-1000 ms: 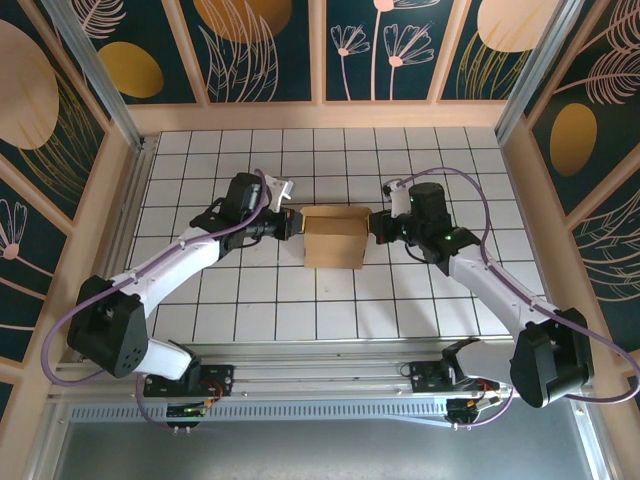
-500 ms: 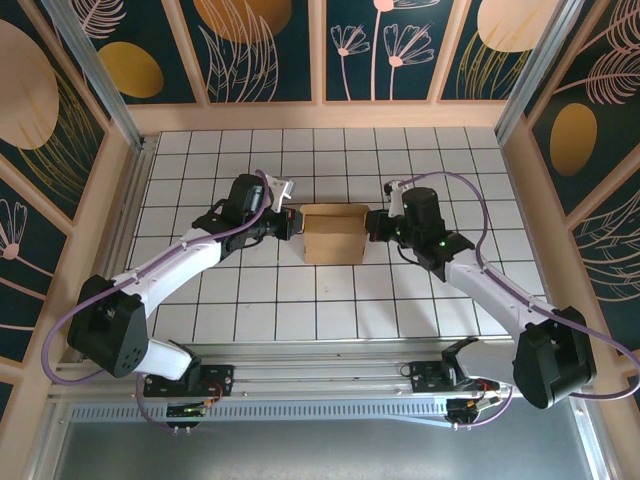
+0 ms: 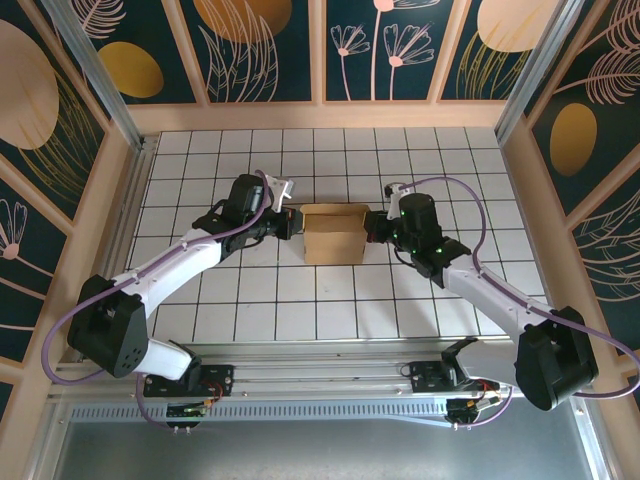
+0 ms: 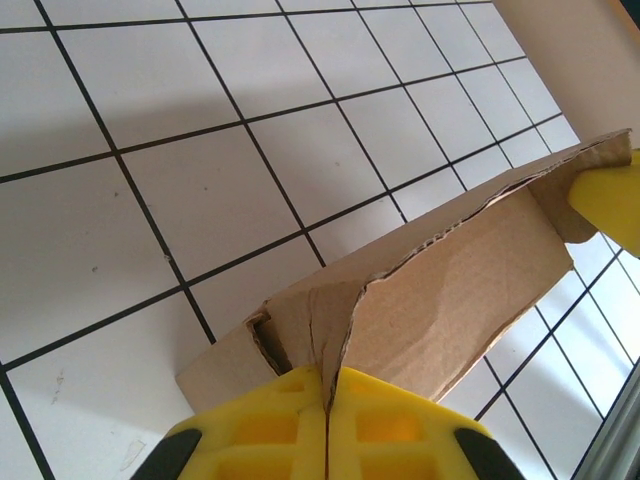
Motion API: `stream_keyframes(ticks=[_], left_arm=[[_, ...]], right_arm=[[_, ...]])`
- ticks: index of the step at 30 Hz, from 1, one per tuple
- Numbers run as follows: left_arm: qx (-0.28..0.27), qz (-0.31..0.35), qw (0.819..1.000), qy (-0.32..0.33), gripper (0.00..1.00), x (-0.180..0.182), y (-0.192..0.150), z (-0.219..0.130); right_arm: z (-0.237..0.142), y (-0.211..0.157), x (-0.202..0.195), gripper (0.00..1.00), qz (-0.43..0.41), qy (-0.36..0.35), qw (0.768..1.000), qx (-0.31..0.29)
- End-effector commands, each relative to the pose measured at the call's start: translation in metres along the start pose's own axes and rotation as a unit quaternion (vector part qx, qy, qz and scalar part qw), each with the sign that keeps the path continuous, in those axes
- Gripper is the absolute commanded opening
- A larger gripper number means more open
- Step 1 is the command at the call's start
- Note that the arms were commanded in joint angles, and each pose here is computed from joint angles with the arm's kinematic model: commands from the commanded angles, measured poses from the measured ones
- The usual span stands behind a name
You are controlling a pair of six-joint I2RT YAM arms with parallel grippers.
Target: Fold the paper box
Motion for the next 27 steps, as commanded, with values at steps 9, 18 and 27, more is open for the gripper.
stream_keyframes(ticks=[9,18,27], left_arm=[[-0.017,-0.001,0.999,-0.030,0.04,-0.014,0.003,0.000],[-0.028,-0.056,0.998,-0.012,0.00,-0.012,0.003,0.004],[-0.025,-0.071,0.997,-0.006,0.00,-0.010,0.002,0.006]], right_arm=[[0.006,-0.041,-0.020,0.00,0.046,-0.019,0.997,0.061],[0.003,-0.055,-0.019,0.00,0.026,-0.021,0.997,0.071],[0.002,-0.057,-0.018,0.00,0.020,-0.020,0.997,0.071]])
Point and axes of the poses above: each hand's point on the last joint's axis, 136 mm out from that joint toward the fingers, its own z axis out along the fingers, its own x axis along the line the jaws close on, y = z × x, the point moved 7 cm from there along -z, back along the fingers, and after that the axes turned 12 degrees about z, right-handed, at the moved point
